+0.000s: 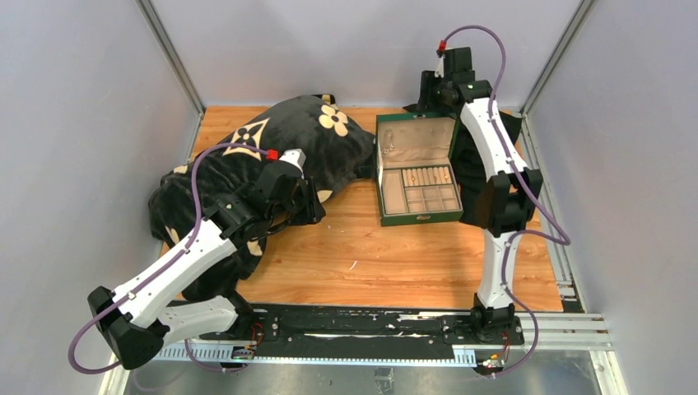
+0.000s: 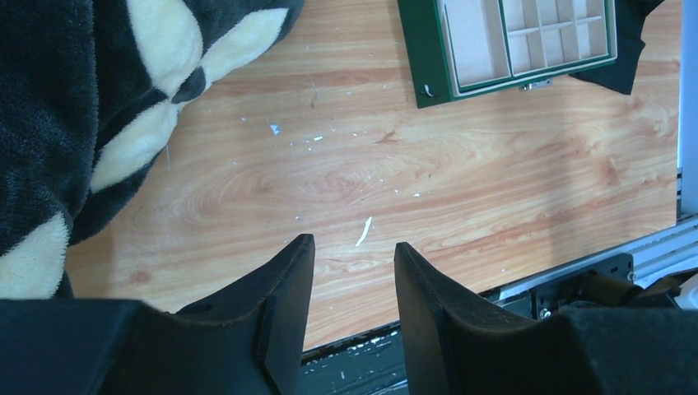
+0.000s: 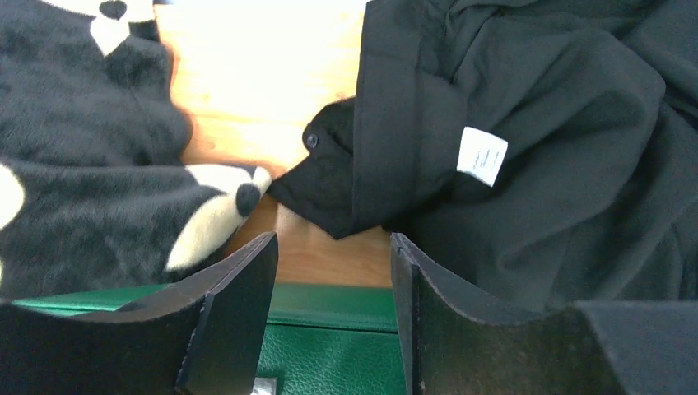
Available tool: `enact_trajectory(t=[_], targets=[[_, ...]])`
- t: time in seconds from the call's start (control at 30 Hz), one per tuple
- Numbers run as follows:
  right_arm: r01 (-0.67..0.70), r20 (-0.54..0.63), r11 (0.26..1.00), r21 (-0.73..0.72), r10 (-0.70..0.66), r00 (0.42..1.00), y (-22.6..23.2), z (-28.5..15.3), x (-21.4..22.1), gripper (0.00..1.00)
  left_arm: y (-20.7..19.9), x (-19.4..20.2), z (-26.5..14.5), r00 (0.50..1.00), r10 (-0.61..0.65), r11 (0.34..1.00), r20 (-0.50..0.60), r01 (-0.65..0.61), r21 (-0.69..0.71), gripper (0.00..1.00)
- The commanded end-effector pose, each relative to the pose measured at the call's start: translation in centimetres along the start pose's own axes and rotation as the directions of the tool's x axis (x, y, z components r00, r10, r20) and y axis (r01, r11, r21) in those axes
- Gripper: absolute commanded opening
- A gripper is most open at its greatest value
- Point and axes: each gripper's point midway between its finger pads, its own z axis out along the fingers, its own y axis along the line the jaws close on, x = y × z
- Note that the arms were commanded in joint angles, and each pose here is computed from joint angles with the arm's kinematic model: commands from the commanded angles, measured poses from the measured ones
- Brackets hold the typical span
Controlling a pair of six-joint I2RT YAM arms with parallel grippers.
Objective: Organize the mixed jewelry
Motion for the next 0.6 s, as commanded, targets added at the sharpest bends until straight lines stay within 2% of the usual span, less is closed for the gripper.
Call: enact_trajectory(t=[0.0,0.17,0.33,0.57], targets=[[-0.014,-0.055,0.996,-0.090,0.009,0.998,2.2,-4.5,2.7,0.57,-0.1,0.1,0.5,1.000,0.014,1.000,-0.005,-0.014,0.002,0.46],[-0.042,-0.049,0.992,-0.118,0.036,0.998,2.4,-9.1,6.1,0.57,-0.8,-0.6,1.3,0.999,0.035,0.999,-0.008,-0.035,0.004,0.46],[-0.060,-0.105,0.989,-0.132,0.047,0.993,2.2,-14.1,12.0,0.57,-2.2,-1.7,2.0,0.999,0.044,0.999,-0.001,-0.044,0.030,0.46],[-0.045,-0.144,0.996,-0.080,0.033,0.989,0.3,-19.1,18.3,0.58,-3.8,-3.0,2.7,0.999,0.054,0.996,0.004,-0.055,0.066,0.46]])
